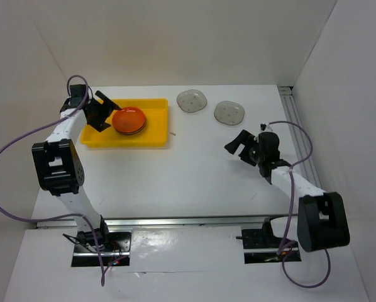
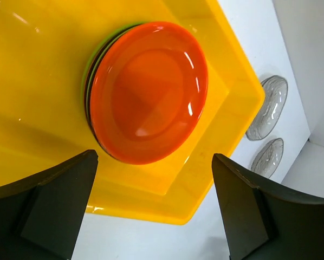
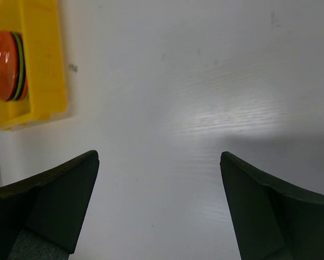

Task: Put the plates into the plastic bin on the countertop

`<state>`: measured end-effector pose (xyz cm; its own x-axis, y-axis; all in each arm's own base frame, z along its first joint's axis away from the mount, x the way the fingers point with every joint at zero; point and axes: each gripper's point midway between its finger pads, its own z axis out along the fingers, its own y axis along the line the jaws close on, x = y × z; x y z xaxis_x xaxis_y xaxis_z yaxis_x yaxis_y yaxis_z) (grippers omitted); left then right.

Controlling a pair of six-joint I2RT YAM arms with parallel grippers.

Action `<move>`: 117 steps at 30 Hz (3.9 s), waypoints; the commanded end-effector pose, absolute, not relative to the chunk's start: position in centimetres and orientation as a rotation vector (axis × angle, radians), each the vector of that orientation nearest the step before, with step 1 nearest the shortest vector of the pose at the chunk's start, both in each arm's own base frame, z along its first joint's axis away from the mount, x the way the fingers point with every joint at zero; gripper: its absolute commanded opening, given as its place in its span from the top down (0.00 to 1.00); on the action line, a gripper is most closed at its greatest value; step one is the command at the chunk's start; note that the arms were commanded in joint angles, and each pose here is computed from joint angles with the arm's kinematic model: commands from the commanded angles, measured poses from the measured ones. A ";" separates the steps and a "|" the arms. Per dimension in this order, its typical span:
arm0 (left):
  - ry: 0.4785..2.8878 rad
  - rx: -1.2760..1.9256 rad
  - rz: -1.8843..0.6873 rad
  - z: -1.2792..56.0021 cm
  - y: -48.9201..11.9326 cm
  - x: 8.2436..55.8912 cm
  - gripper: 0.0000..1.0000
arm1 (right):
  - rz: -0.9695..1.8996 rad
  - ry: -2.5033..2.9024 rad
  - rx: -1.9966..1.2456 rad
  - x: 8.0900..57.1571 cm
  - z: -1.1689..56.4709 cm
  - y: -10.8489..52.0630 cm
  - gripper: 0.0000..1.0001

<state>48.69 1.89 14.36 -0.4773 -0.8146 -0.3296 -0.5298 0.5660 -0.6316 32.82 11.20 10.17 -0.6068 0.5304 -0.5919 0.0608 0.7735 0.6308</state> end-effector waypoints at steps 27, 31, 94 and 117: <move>2.246 -0.508 -0.540 27.4 -7.1 42.0 0.00 | 0.480 2.433 0.864 50.3 -7.2 2.5 0.72; 2.276 -0.359 -0.615 27.1 -9.5 41.9 0.00 | 0.465 2.420 0.911 49.9 -5.8 2.7 1.00; 1.999 -0.990 -0.629 17.1 4.0 47.6 1.00 | 0.770 2.088 0.269 32.7 12.4 16.8 0.00; 2.023 -0.873 -0.681 22.1 1.3 46.2 0.10 | 0.897 2.061 0.277 39.8 10.5 18.6 0.00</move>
<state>46.76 2.69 14.99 -0.4729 -0.8075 -0.3526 -0.4342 0.5618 -0.7042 35.11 18.10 7.73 -0.6867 0.4419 -0.5772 -0.0494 0.7638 0.6435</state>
